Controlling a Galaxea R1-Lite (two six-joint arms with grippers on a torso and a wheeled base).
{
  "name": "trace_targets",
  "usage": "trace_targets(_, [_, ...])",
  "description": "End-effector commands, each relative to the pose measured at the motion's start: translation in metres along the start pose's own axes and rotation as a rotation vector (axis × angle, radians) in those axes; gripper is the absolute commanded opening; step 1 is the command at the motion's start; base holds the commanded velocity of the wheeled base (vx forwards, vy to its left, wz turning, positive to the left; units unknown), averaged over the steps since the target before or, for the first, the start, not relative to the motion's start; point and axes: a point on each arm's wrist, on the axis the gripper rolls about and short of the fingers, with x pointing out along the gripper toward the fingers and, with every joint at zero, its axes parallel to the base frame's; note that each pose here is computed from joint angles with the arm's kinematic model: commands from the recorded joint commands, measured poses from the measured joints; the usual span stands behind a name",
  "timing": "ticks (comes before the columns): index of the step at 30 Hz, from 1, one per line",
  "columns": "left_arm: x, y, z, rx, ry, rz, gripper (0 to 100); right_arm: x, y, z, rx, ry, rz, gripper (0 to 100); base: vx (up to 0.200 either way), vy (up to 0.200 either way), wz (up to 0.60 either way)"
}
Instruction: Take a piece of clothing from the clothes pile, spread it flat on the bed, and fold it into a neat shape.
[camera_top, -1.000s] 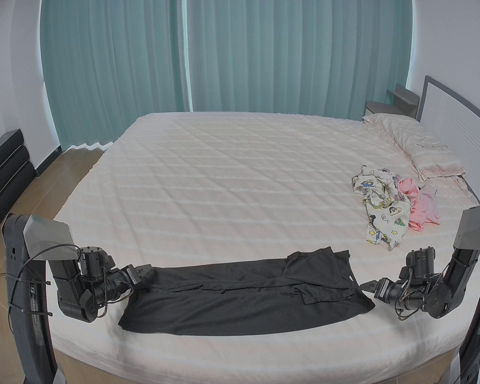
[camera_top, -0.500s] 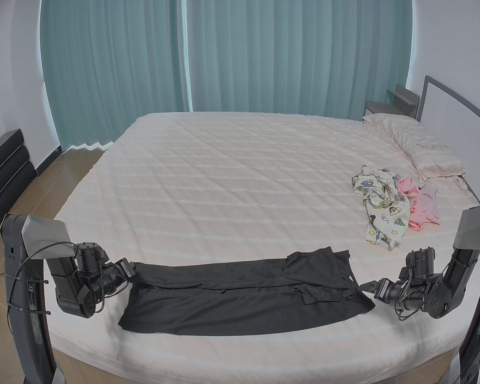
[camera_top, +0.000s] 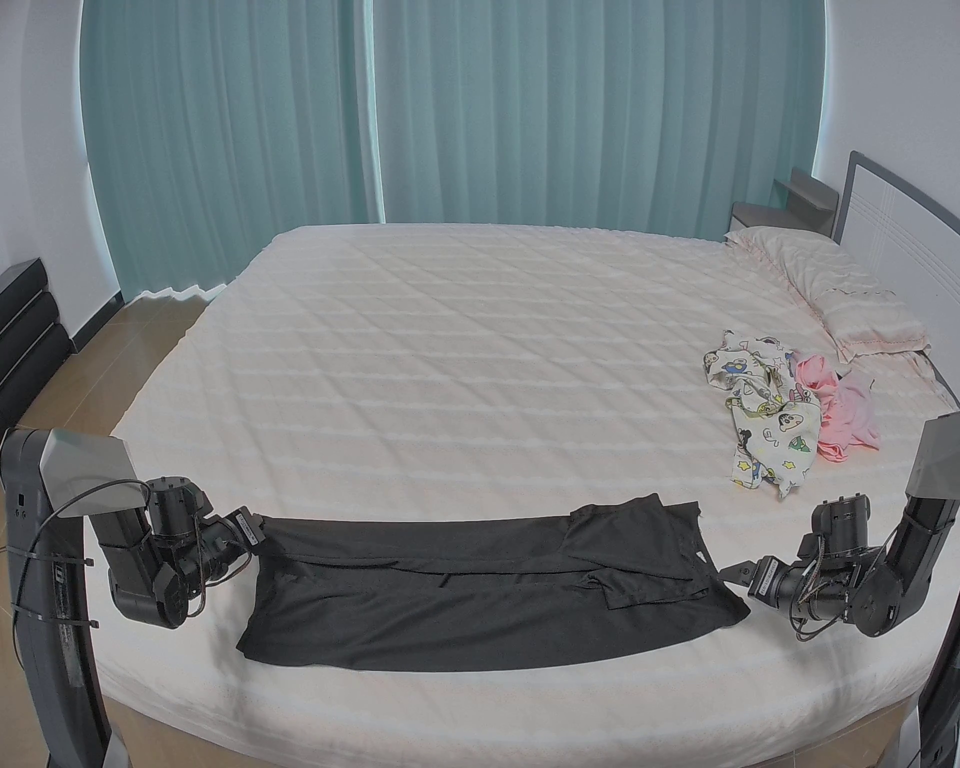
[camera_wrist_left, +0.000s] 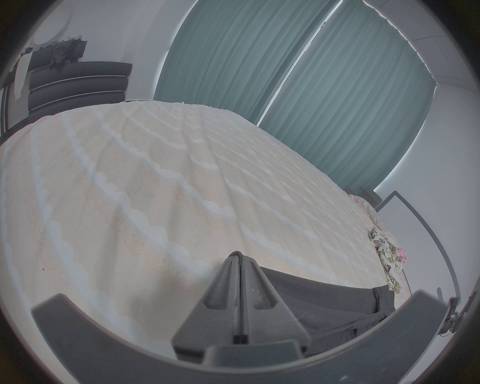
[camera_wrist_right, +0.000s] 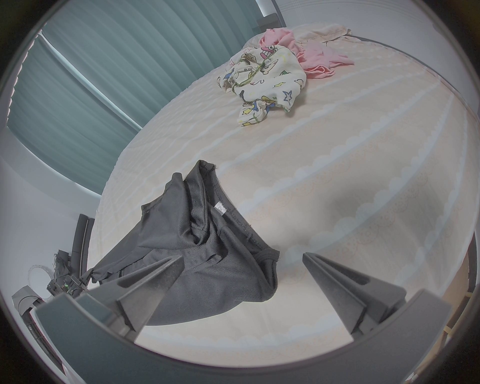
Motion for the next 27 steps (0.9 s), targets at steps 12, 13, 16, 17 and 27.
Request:
trace_targets(12, [-0.028, -0.023, 0.03, -0.111, -0.026, -0.014, 100, 0.0, 0.0, -0.001, -0.001, 0.004, 0.0, 100, 0.0, 0.0, 0.0])
trace_targets(13, [-0.036, -0.032, 0.033, -0.14, -0.016, -0.027, 100, 0.0, 0.0, -0.001, -0.001, 0.004, 0.0, 100, 0.0, 0.0, 0.0])
trace_targets(16, [-0.047, -0.045, 0.024, -0.155, 0.026, -0.037, 100, 0.0, 0.001, -0.002, -0.004, 0.006, 0.002, 100, 0.0, 0.0, 0.0])
trace_targets(17, [-0.049, -0.049, 0.019, -0.154, 0.038, -0.033, 100, 0.0, 0.002, -0.002, -0.007, 0.007, 0.004, 100, 0.0, 0.0, 0.0])
trace_targets(27, [-0.054, -0.1, -0.029, -0.254, 0.099, -0.008, 100, 0.001, 0.002, -0.003, -0.01, 0.012, 0.005, 100, 0.0, 0.0, 0.0])
